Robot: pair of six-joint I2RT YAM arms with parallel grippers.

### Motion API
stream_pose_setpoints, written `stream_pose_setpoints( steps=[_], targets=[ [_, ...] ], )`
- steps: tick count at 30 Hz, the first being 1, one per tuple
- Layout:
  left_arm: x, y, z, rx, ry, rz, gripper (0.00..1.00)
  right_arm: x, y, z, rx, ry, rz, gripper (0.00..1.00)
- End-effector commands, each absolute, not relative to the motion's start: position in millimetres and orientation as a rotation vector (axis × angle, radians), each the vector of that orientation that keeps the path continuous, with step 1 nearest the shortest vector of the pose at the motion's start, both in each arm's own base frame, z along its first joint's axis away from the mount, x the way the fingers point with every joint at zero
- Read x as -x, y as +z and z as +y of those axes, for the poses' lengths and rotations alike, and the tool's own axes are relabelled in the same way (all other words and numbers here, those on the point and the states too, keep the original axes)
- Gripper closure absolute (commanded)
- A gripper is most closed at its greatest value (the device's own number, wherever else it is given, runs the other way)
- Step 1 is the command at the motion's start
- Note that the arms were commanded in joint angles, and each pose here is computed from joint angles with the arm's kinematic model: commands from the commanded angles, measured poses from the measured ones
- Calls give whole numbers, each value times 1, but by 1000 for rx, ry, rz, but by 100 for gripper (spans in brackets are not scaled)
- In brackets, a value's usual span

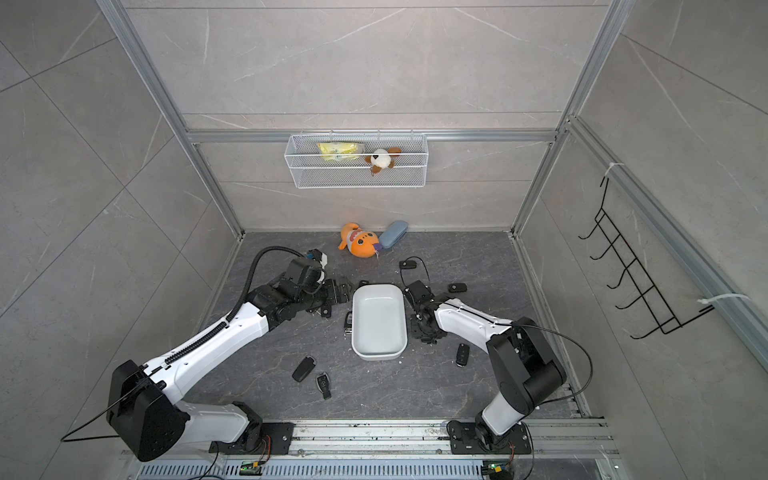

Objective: Place the car key into the storage box
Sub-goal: Pick up the car key from the center of the board, then place the car key in the storage box.

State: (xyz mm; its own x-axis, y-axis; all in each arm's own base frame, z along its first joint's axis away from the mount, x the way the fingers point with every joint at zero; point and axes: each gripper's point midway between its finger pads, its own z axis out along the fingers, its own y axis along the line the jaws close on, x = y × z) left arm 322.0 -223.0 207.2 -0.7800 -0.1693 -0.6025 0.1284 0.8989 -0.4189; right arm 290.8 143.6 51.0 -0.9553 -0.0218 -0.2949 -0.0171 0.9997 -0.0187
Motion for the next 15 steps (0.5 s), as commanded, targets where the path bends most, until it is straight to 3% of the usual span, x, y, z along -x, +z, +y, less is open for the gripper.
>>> stream_pose_setpoints(
  steps=[1,8,15],
  targets=[
    [-323,233,-216,63,-606,2321,0,-300,87,142,6,-36,2779,65],
    [-318,238,-215,57,-646,2278,0,-324,130,166,45,46,2705,64],
    [-308,235,-212,74,-676,2285,0,-344,134,210,141,56,2689,64]
  ],
)
